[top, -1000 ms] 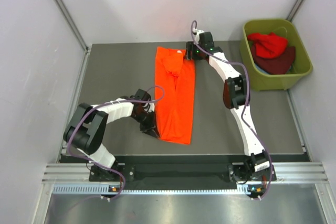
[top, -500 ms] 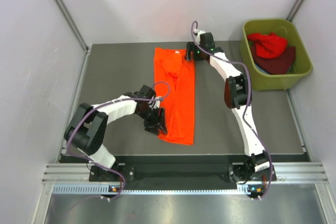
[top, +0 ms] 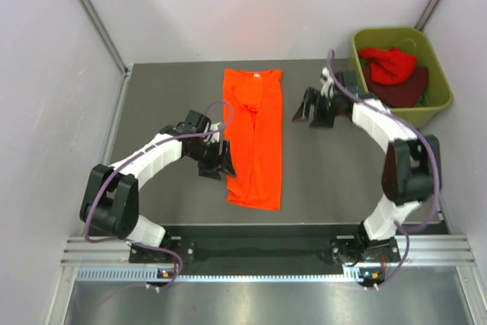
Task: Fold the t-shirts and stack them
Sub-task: Fold the tshirt
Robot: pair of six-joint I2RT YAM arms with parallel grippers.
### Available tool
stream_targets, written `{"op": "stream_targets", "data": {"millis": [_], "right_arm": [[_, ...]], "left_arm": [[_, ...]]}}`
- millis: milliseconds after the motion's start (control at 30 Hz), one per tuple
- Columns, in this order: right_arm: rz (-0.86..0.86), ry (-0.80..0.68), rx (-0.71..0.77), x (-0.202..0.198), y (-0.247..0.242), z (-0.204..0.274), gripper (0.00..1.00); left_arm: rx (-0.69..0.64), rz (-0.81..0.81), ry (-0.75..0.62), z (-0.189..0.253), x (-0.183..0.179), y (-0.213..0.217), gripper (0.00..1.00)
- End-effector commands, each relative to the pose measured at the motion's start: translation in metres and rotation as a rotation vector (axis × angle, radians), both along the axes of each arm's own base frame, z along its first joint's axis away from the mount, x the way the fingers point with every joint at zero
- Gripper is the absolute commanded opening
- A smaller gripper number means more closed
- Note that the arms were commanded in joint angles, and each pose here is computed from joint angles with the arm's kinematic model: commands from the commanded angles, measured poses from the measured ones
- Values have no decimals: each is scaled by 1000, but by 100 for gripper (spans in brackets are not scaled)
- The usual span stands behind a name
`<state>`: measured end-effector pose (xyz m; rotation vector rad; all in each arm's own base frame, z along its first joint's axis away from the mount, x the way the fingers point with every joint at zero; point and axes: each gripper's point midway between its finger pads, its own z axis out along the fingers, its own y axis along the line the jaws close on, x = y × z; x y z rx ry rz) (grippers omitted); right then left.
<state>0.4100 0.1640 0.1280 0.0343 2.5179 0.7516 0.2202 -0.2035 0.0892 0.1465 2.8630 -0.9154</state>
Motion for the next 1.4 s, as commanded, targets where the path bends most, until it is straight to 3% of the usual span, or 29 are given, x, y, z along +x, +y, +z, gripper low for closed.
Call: {"op": "stream_targets", "data": {"millis": [0, 133, 400, 567, 833, 1367], "right_arm": [[23, 296, 297, -96, 36, -17, 78], [15, 401, 294, -152, 34, -48, 77], [8, 544, 371, -190, 43, -69, 72], [126, 575, 404, -216, 72, -75, 68], [173, 591, 334, -222, 98, -88, 65], [171, 658, 207, -237, 86, -117, 62]], "left_arm": [[13, 65, 77, -15, -7, 8, 67], [17, 62, 149, -26, -20, 11, 65], [43, 82, 203, -49, -36, 18, 61], [79, 90, 226, -65, -44, 25, 57], [75, 109, 192, -67, -28, 20, 54], [24, 139, 241, -72, -25, 9, 53]]}}
